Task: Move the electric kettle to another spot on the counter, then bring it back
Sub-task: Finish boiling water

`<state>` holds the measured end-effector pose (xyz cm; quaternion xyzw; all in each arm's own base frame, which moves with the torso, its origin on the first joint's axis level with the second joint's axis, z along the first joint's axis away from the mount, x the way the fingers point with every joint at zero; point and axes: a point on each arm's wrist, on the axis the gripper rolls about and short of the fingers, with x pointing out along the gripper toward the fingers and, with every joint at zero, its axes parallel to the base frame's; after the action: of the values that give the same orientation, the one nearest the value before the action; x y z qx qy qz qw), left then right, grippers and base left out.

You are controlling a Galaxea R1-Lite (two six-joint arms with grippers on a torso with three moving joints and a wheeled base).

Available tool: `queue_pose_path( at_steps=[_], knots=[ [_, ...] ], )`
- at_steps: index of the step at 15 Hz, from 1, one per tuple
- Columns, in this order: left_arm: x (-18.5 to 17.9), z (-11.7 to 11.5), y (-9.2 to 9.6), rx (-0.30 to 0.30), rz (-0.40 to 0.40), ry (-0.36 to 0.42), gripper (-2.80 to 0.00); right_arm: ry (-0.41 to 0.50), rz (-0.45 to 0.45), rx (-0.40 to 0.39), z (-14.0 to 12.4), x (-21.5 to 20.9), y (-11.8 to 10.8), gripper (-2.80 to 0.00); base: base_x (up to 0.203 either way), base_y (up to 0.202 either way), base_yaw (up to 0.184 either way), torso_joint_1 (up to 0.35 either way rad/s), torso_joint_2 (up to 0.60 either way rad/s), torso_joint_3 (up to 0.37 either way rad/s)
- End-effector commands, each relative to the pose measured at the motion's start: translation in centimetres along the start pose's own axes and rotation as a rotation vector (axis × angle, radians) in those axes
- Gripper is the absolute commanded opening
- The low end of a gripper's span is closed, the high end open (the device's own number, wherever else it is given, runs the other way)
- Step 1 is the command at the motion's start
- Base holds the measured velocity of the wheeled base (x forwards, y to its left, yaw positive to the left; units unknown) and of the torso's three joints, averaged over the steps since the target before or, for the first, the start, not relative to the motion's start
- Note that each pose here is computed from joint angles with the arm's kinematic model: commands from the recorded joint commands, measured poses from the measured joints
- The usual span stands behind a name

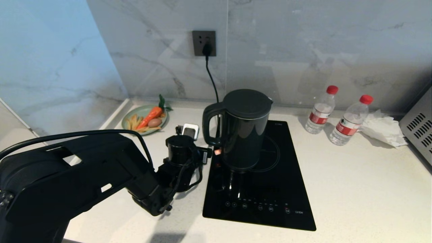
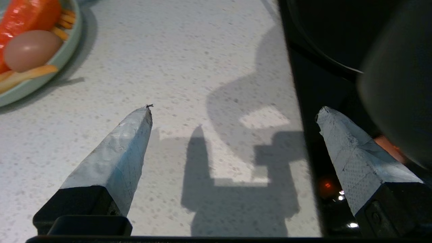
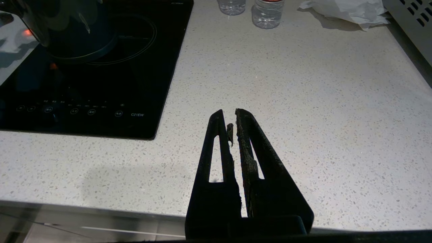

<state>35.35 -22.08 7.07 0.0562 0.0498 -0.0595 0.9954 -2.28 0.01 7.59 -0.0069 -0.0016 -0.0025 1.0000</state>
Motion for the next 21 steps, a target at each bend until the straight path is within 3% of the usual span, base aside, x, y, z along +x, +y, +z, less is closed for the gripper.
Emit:
queue_pose_path(
  at_steps=[1, 6, 9, 21],
  knots=[
    [0.2, -0.7, 0.4, 0.004, 0.016, 0.009, 0.0, -0.001, 0.0, 0.0, 0.0, 0.0, 0.0, -2.8, 0.0, 0.0, 0.0, 0.0, 0.0, 0.0],
    [0.3, -4.0, 0.1, 0.055, 0.011, 0.048, 0.0, -0.001, 0.0, 0.0, 0.0, 0.0, 0.0, -2.8, 0.0, 0.0, 0.0, 0.0, 0.0, 0.0],
    [0.3, -4.8, -0.2, 0.092, 0.008, 0.01, 0.0, -0.001, 0.0, 0.0, 0.0, 0.0, 0.0, -2.8, 0.0, 0.0, 0.0, 0.0, 0.0, 0.0],
    [-0.8, -3.2, -1.7, 0.08, -0.01, -0.032, 0.0, 0.0, 0.0, 0.0, 0.0, 0.0, 0.0, -2.8, 0.0, 0.0, 0.0, 0.0, 0.0, 0.0]
  ],
)
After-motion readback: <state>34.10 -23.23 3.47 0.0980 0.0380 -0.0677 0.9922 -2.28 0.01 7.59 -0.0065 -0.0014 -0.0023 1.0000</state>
